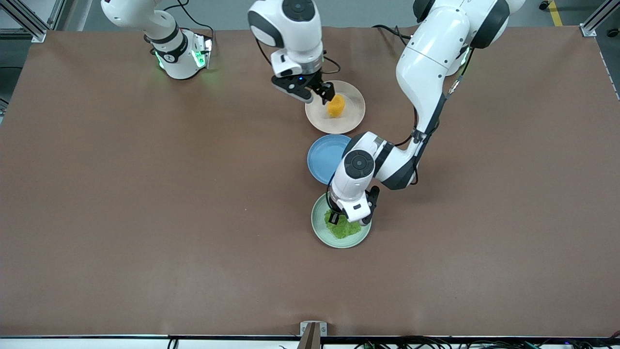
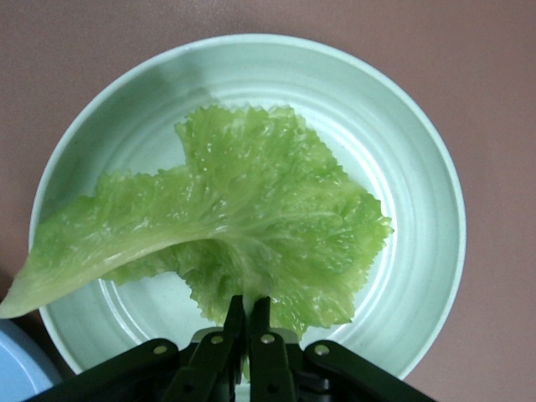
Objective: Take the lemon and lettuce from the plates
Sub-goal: 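Grasp the lettuce with the left gripper while the right gripper reaches the lemon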
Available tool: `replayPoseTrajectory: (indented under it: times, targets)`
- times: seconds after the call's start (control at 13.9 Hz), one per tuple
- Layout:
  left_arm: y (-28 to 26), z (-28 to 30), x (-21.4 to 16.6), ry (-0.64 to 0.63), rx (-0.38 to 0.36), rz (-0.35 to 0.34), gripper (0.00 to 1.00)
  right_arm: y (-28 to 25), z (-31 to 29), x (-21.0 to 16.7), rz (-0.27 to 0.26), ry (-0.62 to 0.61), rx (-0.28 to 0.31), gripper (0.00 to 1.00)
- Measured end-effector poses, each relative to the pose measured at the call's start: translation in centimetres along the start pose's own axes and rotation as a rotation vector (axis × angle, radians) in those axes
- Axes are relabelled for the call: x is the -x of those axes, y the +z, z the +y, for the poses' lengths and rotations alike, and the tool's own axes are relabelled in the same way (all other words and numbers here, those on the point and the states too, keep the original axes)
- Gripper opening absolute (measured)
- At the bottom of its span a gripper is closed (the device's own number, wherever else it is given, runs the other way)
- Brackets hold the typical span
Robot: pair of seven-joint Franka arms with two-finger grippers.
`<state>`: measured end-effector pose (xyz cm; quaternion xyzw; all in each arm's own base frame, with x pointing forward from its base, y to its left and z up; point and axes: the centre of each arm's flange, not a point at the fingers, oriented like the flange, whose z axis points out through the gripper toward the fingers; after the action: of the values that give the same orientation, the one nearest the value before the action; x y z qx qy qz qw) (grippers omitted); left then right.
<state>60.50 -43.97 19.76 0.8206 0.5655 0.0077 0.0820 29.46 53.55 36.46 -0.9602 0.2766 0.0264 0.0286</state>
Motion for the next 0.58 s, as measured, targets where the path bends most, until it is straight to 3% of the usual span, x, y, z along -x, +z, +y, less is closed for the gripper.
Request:
replayPoseTrajectory:
  times: [0.22, 0.58]
  targets:
    - [-0.6, 0.1, 0.5, 0.004, -0.004, -0.005, 0.05, 3.4, -0.4, 2.8, 0.044, 0.046, 0.0, 1.0]
    - [-6.4, 1.4, 0.1, -0.005, -0.013, 0.0, 0.05, 9.6, -1.6, 5.4, 0.064, 0.056, 0.01, 1.0]
